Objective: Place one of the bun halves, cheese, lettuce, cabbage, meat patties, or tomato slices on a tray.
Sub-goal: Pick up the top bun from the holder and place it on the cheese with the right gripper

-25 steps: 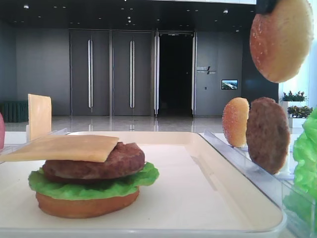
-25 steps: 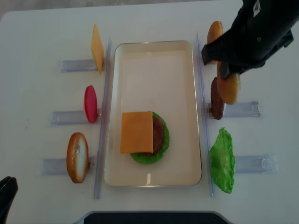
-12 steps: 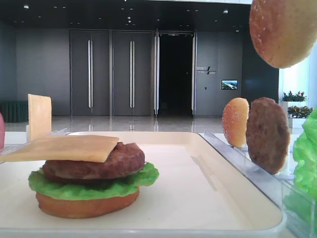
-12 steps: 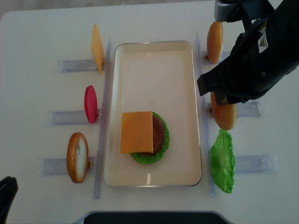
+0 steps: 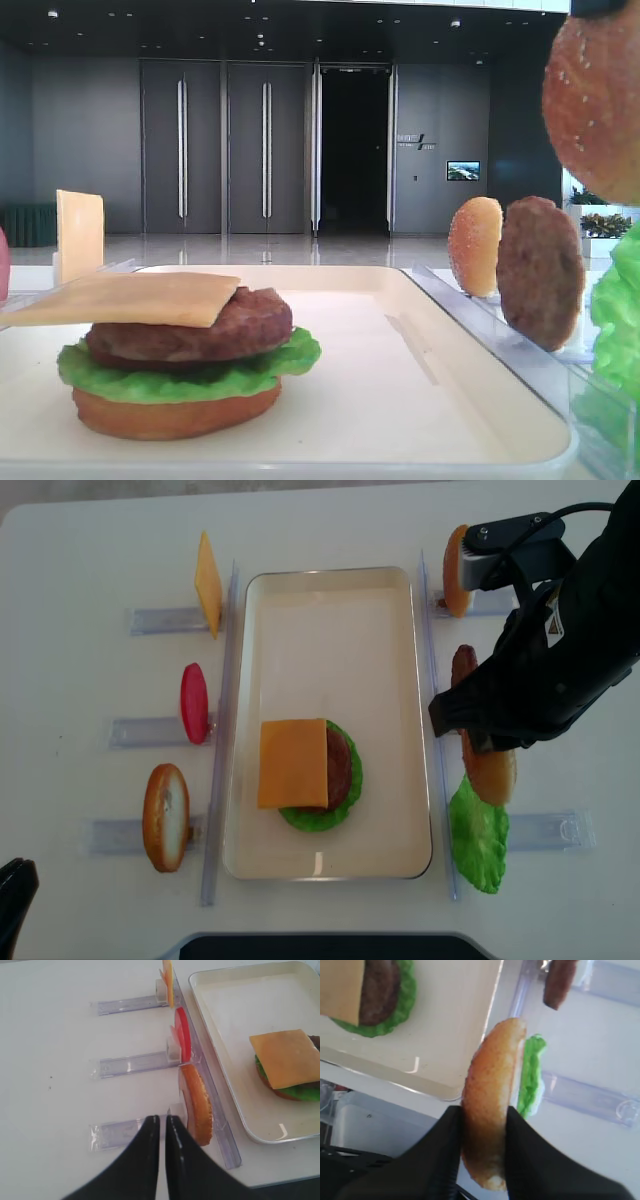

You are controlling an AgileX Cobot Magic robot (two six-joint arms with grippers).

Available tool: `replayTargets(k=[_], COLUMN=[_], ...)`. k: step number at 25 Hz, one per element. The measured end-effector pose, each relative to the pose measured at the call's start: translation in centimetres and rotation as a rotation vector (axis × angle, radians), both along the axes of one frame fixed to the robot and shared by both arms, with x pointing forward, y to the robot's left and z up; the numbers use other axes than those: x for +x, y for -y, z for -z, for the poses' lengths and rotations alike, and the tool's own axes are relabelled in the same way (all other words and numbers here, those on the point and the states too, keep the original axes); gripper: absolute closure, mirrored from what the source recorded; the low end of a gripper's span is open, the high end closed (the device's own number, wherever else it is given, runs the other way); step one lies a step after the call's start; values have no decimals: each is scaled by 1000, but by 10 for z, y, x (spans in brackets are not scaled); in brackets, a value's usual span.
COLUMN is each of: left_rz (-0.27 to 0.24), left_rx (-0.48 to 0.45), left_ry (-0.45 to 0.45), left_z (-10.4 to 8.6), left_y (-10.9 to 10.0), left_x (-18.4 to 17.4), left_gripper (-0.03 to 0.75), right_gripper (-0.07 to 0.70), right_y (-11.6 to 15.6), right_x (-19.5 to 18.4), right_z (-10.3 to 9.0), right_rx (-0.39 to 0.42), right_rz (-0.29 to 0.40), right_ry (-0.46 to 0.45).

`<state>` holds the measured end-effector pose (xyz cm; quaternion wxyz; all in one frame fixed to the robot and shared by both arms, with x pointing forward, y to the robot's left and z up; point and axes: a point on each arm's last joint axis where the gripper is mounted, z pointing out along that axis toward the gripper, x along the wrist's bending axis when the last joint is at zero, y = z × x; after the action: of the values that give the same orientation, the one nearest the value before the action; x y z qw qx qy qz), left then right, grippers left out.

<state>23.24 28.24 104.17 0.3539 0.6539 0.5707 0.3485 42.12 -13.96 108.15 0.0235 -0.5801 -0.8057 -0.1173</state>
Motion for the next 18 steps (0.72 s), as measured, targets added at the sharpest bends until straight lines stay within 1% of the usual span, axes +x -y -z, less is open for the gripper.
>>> replayTargets(k=[2, 4, 8, 11, 13, 15, 17, 18], left_rz=[0, 0, 0, 0, 0, 0, 0, 0], left_rx=[0, 0, 0, 0, 0, 0, 0, 0], left_ry=[0, 0, 0, 0, 0, 0, 0, 0], left_z=[0, 0, 0, 0, 0, 0, 0, 0], left_y=[0, 0, 0, 0, 0, 0, 0, 0], left_x=[0, 0, 0, 0, 0, 0, 0, 0], left_gripper=[414, 414, 414, 414, 414, 414, 414, 414], right_gripper=[423, 423, 423, 423, 423, 423, 423, 423], right_y=[-5, -11, -23, -30, -35, -40, -46, -49], right_x=[-1, -1, 6, 21, 30, 36, 40, 41], right_z=[-1, -3, -5, 7, 16, 20, 20, 20], right_rx=[53, 121, 276, 371, 454, 535, 611, 640], right_rz=[-20, -45, -72, -77, -74, -76, -71, -78], right_ry=[-12, 0, 13, -41, -76, -72, -66, -59])
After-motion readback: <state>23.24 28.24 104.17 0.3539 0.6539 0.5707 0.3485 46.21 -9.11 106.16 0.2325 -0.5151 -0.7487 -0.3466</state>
